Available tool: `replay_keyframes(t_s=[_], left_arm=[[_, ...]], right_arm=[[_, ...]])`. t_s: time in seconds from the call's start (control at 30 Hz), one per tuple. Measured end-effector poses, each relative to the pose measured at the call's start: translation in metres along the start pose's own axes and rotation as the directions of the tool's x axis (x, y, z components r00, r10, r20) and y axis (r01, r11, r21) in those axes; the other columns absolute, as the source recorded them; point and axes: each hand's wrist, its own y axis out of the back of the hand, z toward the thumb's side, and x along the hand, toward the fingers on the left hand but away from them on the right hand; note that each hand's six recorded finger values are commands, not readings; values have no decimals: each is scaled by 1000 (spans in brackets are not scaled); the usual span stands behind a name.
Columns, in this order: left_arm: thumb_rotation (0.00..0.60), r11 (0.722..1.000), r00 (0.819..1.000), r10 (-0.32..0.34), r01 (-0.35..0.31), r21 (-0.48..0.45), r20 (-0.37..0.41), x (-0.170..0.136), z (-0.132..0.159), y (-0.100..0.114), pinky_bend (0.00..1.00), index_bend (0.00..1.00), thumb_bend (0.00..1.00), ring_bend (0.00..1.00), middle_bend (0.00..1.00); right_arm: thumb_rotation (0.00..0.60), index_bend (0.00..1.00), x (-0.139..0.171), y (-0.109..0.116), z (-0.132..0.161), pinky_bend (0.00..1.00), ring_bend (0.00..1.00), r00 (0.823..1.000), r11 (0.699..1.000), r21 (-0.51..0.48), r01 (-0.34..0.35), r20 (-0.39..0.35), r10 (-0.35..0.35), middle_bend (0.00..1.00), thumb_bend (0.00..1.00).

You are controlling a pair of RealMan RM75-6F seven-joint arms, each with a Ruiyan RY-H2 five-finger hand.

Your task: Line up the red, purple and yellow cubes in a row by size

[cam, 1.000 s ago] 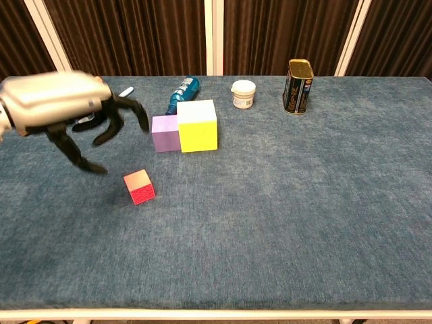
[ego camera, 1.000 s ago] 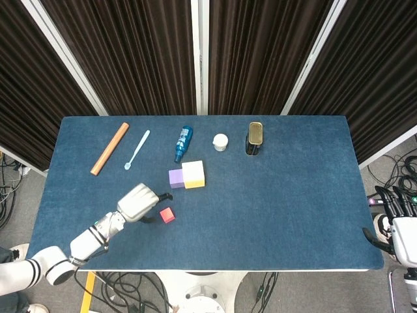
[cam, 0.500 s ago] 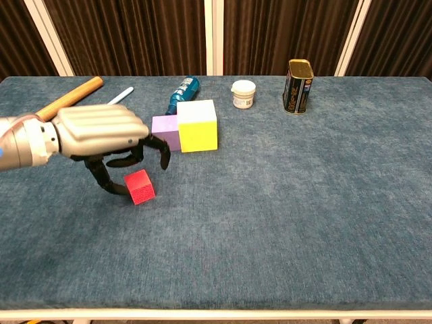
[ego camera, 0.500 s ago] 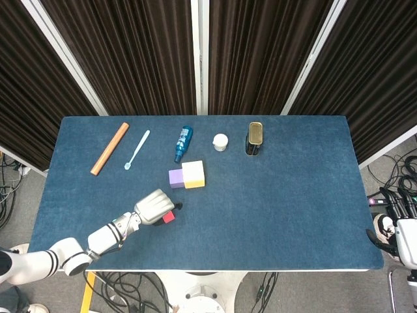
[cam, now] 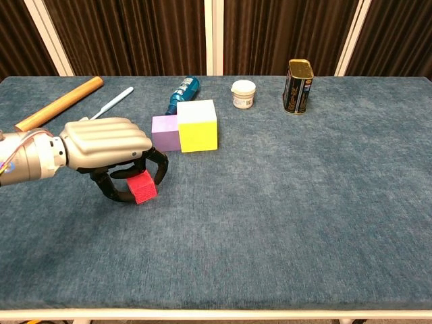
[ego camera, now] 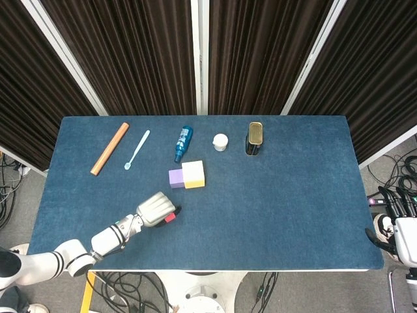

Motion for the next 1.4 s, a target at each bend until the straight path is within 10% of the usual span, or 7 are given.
replay_keyframes(t_s=[0.43,1.07,1.4], left_arm=[[600,968,973,59,-111,-225,-224,-7,-40,20,1000,584,307,947,953],[600,915,804,-107,-150,-374,-585,14,-93,22,1000,585,306,948,949],[600,905,765,-140,-159,-394,-629,35,-89,29,1000,586,304,948,948]], right_arm=[[600,47,-1,0,3,128,13,1000,1000,-4,-1,-14,1,118,128],[600,47,2,1,-3,128,14,1000,1000,-10,3,-5,-3,118,127],[600,47,1,1,-4,128,13,1000,1000,-11,-2,-3,2,118,128]])
